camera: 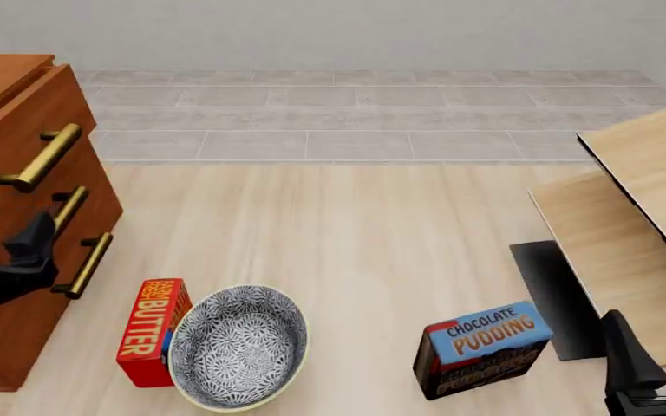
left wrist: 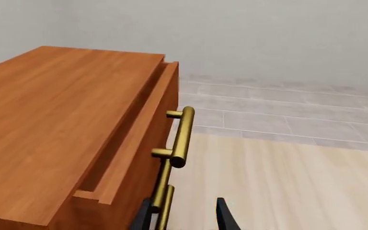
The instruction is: Close the top drawer of the cabinet and put the bowl on top of it.
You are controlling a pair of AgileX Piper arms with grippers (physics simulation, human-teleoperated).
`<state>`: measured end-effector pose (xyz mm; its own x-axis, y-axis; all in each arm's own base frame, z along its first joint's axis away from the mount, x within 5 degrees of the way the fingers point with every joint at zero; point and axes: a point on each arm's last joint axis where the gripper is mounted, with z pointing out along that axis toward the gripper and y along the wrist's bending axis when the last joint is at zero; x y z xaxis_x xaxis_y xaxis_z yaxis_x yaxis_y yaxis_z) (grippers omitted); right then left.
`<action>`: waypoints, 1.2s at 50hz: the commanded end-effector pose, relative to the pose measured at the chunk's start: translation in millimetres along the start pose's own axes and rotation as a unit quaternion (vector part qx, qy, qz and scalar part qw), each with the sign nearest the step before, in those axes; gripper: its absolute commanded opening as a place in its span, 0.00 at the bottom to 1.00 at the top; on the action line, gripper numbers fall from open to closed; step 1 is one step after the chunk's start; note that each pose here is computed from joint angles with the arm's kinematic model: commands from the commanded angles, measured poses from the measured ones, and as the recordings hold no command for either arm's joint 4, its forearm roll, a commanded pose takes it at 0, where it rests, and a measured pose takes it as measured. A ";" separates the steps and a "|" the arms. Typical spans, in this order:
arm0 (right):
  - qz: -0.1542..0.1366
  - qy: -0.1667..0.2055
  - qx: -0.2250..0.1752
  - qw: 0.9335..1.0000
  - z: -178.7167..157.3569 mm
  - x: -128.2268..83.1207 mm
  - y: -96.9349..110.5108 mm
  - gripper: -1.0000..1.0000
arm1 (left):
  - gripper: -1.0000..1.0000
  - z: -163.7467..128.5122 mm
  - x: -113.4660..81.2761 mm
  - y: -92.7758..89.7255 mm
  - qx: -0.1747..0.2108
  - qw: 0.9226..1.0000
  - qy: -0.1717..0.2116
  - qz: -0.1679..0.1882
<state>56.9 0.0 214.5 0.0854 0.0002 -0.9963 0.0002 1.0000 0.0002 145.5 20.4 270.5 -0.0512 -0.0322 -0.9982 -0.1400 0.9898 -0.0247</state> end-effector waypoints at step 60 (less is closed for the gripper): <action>0.000 0.000 0.000 1.000 -0.2 0.3 0.0 1.00 | 1.00 3.0 5.1 19.0 -0.063 0.998 -0.003 -0.011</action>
<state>56.9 0.0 214.5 0.0854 0.0002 -0.9963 0.0001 1.0000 0.0003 145.5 33.3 266.6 -0.0395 -0.0217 -0.9990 -0.2162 0.9763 -0.0126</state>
